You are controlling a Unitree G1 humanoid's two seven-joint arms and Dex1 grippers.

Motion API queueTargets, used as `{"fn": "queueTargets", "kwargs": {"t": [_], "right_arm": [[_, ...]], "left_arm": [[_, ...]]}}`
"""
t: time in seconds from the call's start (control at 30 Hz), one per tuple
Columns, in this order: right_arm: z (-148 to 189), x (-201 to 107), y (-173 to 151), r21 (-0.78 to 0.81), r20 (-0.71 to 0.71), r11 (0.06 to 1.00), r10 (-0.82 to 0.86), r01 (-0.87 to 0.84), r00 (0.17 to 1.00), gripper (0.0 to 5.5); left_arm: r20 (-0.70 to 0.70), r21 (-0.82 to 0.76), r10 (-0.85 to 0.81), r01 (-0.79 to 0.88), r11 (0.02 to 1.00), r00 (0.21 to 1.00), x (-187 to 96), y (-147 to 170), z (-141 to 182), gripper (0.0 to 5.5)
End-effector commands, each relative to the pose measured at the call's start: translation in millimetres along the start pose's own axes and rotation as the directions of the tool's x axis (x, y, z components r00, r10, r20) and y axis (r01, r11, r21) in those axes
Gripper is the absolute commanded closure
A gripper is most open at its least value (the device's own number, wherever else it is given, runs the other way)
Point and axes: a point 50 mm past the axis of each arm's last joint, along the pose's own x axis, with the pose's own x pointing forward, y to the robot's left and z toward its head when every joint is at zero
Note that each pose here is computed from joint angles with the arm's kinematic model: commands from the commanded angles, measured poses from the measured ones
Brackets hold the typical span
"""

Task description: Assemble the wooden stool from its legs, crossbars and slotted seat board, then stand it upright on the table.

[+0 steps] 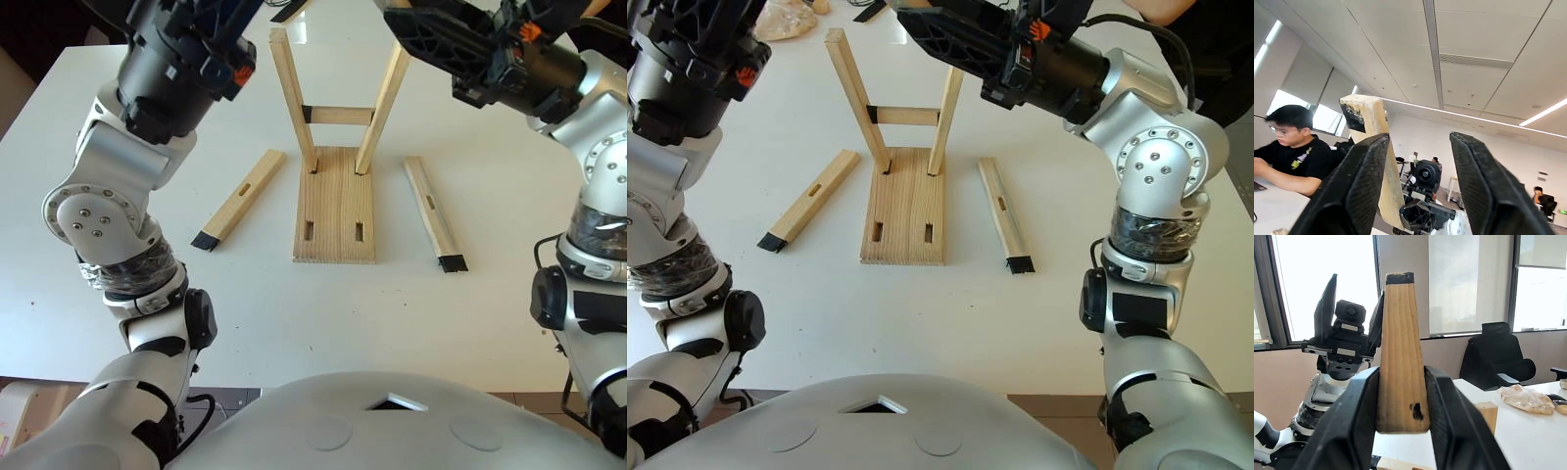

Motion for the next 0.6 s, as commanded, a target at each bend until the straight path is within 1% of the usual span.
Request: {"fn": "queueTargets", "kwargs": {"t": [0.03,0.17,0.27,0.4,0.6], "right_arm": [[8,1,3,0.044,0.04,0.996,0.078,-0.079,0.996,4.2],[4,-1,5,0.061,0.024,0.992,0.107,-0.108,0.994,4.2],[3,-3,4,0.092,0.037,0.989,0.114,-0.117,0.993,4.2],[-17,-8,3,0.124,-0.046,0.985,0.122,-0.116,0.991,4.2],[-27,-19,2,0.172,-0.066,0.978,0.128,-0.115,0.99,4.2]], "left_arm": [[-0.076,-0.04,0.008,-0.011,0.999,0.997,-5,5,-8,2.99],[-0.107,-0.05,-0.017,0.011,0.999,0.994,-5,5,-9,2.99],[-0.122,-0.057,-0.022,0.015,0.998,0.992,-6,7,-7,2.99],[-0.157,-0.052,-0.085,0.077,0.996,0.984,-5,1,-6,2.99],[-0.205,-0.041,-0.11,0.104,0.994,0.973,-5,0,-5,2.99]]}}
